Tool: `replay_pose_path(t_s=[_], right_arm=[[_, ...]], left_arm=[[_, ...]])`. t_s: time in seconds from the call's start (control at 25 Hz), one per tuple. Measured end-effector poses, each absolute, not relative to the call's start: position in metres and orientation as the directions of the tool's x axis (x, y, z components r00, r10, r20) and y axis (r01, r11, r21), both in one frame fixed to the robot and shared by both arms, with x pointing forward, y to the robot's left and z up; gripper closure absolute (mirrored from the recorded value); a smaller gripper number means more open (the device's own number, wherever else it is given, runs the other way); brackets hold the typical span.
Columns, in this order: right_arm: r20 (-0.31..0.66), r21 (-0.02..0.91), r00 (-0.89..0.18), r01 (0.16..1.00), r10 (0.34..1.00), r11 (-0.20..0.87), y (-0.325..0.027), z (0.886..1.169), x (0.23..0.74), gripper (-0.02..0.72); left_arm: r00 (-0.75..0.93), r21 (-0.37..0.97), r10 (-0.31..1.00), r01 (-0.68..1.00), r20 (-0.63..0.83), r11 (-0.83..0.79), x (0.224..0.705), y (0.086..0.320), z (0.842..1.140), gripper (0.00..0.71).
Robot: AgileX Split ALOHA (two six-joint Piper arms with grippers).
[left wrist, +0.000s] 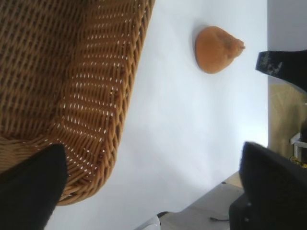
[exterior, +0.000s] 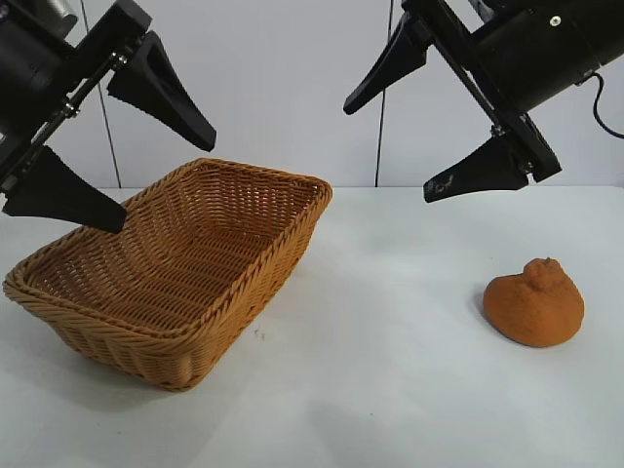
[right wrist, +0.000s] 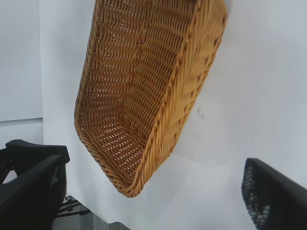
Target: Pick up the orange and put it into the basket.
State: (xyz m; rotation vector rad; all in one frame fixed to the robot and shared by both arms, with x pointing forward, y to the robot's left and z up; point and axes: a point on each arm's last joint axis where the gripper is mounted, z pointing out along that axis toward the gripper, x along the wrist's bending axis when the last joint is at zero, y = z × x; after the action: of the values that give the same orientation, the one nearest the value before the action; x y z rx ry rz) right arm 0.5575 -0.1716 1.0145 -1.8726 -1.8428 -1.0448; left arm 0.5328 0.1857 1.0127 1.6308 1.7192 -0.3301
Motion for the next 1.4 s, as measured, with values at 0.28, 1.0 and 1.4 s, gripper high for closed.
replay_pose_path(t_s=[0.28, 1.0, 1.4], right_arm=[[0.678, 0.266, -0.095, 0.956, 0.729, -0.122, -0.172, 1.015, 0.558, 0.021], [0.666, 0.273, -0.103, 0.955, 0.738, -0.114, -0.172, 1.014, 0.558, 0.021], [0.663, 0.277, -0.104, 0.954, 0.741, -0.113, -0.173, 1.014, 0.558, 0.021]], left_arm=[[0.07, 0.304, 0.759, 0.937, -0.648, 0.173, 0.534, 0.186, 1.013, 0.017], [-0.315, 0.064, 0.863, 0.928, -0.395, 0.368, 0.494, 0.184, 1.02, 0.017], [-0.625, 0.031, 0.698, 0.737, -0.35, 0.675, 0.51, 0.178, 0.997, 0.017]])
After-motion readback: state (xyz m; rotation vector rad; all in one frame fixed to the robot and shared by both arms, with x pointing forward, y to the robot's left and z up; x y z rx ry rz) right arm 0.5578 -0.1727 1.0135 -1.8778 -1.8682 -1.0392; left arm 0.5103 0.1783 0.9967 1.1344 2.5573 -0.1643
